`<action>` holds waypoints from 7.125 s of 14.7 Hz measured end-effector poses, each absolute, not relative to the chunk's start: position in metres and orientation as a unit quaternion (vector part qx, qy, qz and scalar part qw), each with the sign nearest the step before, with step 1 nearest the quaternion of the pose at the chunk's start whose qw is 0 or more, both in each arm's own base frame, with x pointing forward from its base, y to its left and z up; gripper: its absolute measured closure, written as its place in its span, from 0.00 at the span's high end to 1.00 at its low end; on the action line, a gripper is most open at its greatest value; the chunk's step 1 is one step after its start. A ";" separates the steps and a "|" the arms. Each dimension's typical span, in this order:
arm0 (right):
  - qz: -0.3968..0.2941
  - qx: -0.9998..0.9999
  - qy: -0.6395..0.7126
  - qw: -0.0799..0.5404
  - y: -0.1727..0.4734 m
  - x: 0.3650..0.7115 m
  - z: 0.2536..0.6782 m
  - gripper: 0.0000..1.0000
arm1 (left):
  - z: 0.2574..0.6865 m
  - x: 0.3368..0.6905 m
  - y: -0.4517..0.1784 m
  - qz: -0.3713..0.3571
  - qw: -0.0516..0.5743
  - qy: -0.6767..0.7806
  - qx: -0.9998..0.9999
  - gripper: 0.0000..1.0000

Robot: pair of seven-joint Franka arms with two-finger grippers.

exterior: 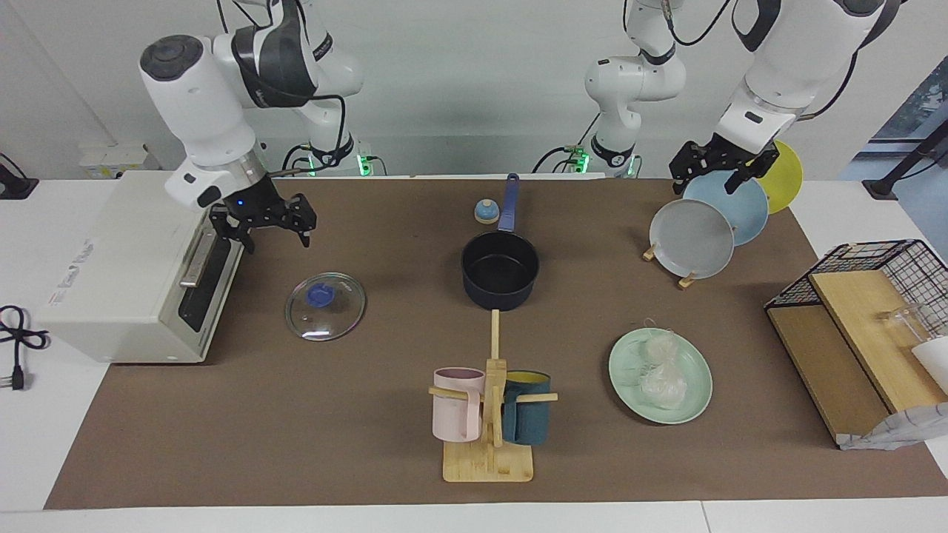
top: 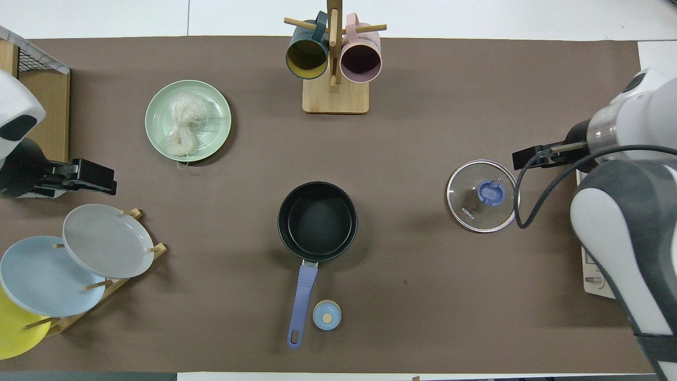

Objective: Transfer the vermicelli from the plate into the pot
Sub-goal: 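Reach the right gripper toward the blue knob of the glass lid, then grasp the glass lid by its blue knob with the right gripper, then lift the lid with the right gripper while the left gripper reaches the vermicelli, then grasp the white vermicelli on the green plate with the left gripper, then carry the vermicelli over the black pot and release it with the left gripper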

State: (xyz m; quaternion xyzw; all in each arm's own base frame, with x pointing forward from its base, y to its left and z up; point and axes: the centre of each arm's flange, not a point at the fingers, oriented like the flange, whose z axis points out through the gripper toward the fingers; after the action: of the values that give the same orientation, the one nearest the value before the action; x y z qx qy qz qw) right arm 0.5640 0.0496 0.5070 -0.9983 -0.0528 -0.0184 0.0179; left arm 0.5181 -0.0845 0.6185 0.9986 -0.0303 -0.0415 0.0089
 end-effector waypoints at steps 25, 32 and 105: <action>0.000 -0.993 -0.121 0.012 0.070 0.555 0.322 0.96 | 0.618 0.518 -0.085 -0.042 0.009 -0.030 0.999 1.00; 0.003 -0.993 -0.120 0.012 0.069 0.554 0.321 0.91 | 0.618 0.518 -0.085 -0.042 0.009 -0.030 0.999 1.00; 0.051 -0.992 -0.112 0.010 0.163 0.550 0.523 0.63 | 0.455 0.427 -0.397 -0.075 0.087 -0.097 0.989 0.25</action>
State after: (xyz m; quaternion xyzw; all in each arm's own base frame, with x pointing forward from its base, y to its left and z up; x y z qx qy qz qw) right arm 0.5499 0.1627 0.5228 -0.9924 -0.1117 0.0511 0.0102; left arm 0.4267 -0.3967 0.4548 0.9887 -0.0966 -0.0754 0.0870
